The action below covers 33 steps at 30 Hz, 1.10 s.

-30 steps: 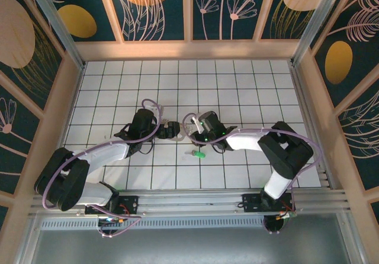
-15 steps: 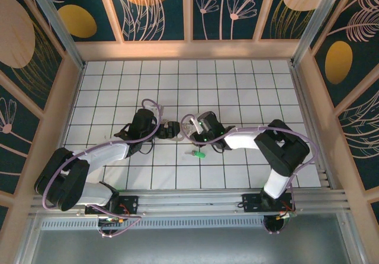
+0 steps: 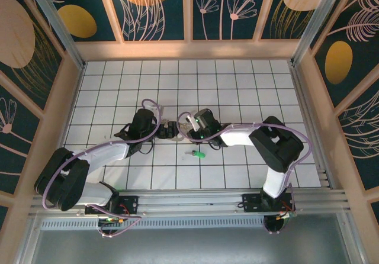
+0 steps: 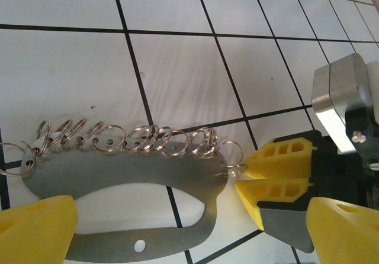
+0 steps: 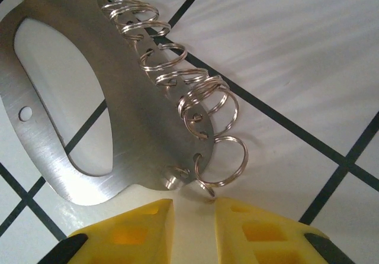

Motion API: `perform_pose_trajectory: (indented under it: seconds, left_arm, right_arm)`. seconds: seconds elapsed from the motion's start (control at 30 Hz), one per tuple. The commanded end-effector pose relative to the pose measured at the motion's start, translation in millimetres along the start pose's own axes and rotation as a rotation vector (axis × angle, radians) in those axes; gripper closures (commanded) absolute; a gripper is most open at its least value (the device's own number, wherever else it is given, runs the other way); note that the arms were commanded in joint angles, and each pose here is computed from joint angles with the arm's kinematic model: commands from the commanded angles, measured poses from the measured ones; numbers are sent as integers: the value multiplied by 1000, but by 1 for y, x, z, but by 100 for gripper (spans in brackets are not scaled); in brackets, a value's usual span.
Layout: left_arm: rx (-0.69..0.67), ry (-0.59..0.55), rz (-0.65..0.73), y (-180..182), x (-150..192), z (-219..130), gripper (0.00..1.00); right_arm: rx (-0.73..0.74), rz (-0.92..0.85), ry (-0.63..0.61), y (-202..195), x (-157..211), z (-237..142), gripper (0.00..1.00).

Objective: Put the keys on the keyring

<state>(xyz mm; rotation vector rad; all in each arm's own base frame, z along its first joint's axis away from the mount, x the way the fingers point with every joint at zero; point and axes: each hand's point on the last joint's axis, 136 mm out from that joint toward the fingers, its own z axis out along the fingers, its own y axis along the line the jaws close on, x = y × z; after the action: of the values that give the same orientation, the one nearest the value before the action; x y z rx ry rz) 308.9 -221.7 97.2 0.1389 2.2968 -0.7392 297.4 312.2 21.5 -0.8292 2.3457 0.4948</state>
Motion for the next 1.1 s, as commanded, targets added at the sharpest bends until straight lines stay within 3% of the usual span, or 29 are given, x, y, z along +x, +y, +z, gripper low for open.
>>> perform_pose_trajectory:
  seconds: [0.0, 0.37, 0.53, 0.73, 1.07]
  left_arm:
    - [42, -36, 2, -12, -13, 1, 1]
    - [45, -34, 2, -13, -13, 2, 1]
    - [45, -35, 2, -13, -13, 2, 1]
    - [45, -33, 2, -13, -13, 2, 1]
    - [48, -34, 1, -13, -13, 2, 1]
  right_arm:
    - [-27, -20, 0, 7, -5, 3, 78]
    - [-72, -31, -1, 15, -6, -1, 100]
    - [-108, -31, -9, 20, -8, -5, 100]
    - [-166, -25, -18, 26, -8, -11, 75]
    - [-242, -10, -34, 32, -12, -16, 73]
